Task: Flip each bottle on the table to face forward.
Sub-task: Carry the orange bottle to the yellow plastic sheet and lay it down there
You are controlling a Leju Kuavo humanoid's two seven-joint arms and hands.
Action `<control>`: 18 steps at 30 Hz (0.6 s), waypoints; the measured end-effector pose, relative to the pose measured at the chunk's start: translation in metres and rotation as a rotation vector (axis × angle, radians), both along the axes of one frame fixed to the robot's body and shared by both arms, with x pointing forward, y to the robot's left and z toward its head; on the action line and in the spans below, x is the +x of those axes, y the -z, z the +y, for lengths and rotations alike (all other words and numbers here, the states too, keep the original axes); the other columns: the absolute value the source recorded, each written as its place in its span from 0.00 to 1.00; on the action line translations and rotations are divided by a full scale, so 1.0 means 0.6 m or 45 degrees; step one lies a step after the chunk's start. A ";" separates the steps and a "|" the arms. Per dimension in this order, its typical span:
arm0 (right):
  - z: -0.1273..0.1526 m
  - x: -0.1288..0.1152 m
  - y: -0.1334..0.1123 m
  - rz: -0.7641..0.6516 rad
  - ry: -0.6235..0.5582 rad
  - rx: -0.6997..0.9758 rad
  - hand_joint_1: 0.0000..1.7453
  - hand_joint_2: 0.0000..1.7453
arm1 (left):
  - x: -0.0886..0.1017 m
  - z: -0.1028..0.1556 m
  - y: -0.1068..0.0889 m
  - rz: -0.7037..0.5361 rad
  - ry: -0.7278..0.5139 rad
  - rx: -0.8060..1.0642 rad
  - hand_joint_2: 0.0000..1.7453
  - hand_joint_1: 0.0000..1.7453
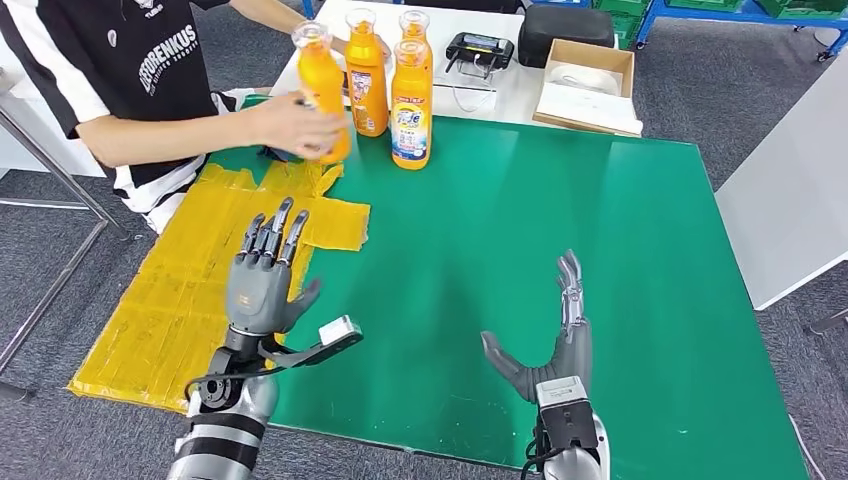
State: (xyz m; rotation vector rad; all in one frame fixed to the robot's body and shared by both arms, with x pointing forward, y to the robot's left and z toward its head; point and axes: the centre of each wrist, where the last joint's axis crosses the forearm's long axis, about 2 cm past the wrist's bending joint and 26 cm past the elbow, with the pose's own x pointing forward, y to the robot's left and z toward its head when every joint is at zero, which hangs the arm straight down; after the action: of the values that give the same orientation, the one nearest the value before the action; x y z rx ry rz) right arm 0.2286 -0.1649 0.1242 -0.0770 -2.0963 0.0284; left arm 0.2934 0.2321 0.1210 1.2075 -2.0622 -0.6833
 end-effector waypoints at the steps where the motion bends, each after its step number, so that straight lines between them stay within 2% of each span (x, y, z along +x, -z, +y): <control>1: -0.002 -0.003 0.003 0.013 0.001 0.004 0.00 1.00 | -0.004 -0.007 0.005 0.038 0.061 -0.155 1.00 0.00; 5: -0.019 -0.032 0.029 0.099 -0.011 0.029 0.00 1.00 | -0.040 -0.041 0.035 0.334 0.434 -0.781 1.00 0.00; 10: -0.043 -0.062 0.059 0.185 -0.003 0.071 0.00 1.00 | -0.085 -0.062 0.071 0.530 0.736 -1.159 1.00 0.00; 13: -0.052 -0.069 0.066 0.212 0.020 0.082 0.00 1.00 | -0.097 -0.066 0.083 0.577 0.830 -1.283 1.00 0.00; 18: -0.059 -0.073 0.070 0.226 0.040 0.085 0.00 1.00 | -0.105 -0.068 0.092 0.602 0.842 -1.320 1.00 0.00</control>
State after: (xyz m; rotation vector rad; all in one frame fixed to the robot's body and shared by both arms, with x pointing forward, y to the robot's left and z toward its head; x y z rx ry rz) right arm 0.1849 -0.2001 0.0821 -0.0648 -1.9167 -0.0517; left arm 0.2306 0.1915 0.0659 -0.2114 -1.9188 -0.0647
